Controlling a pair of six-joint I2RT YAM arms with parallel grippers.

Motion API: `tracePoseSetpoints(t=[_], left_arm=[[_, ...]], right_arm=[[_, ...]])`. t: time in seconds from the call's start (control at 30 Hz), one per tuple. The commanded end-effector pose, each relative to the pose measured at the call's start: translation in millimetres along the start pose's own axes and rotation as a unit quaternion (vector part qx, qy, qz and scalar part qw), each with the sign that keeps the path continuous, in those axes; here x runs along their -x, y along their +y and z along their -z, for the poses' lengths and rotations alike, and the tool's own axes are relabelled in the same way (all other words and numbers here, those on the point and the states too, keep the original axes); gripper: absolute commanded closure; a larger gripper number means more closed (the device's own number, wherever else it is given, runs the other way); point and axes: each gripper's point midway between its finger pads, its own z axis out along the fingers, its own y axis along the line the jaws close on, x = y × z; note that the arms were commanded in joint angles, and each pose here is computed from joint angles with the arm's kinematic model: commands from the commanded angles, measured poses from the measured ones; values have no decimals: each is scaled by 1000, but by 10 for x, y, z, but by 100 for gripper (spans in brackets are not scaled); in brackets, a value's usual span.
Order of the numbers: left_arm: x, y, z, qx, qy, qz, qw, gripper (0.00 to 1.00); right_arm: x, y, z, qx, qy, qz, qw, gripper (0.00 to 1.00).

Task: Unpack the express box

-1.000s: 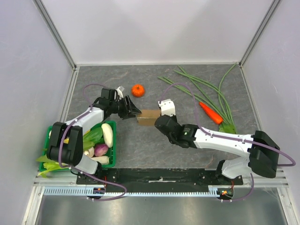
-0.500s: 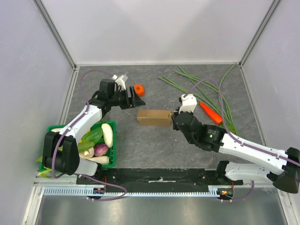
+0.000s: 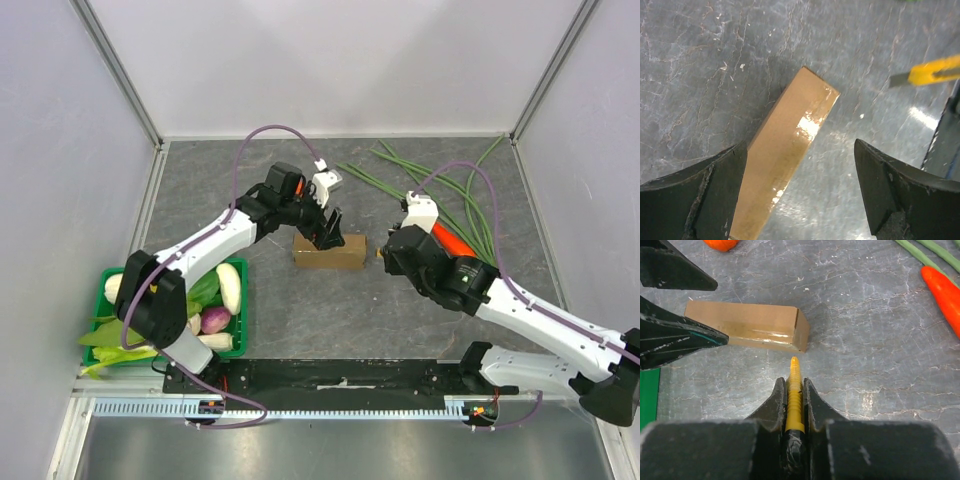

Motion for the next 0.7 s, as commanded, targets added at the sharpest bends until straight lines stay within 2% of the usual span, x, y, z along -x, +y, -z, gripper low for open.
tracePoseSetpoints(t=[0.0,0.23,0.43,0.67], left_arm=[[91,-14,-65,-34,3,-133,990,8],[29,95,-349,-48,40,-156,986,8],[-222,88,-530,-65,102,-151,981,9],[-311,-81,-548,-101,104,-127,981,9]], right_arm=[[135,-43,117,8,-3,-17,1000,100],[145,-157,88,0,6,-8,1000,100],[160,-248,22,-7,17,-13,1000,100],[192,-328,1,-6,20,-25,999,100]])
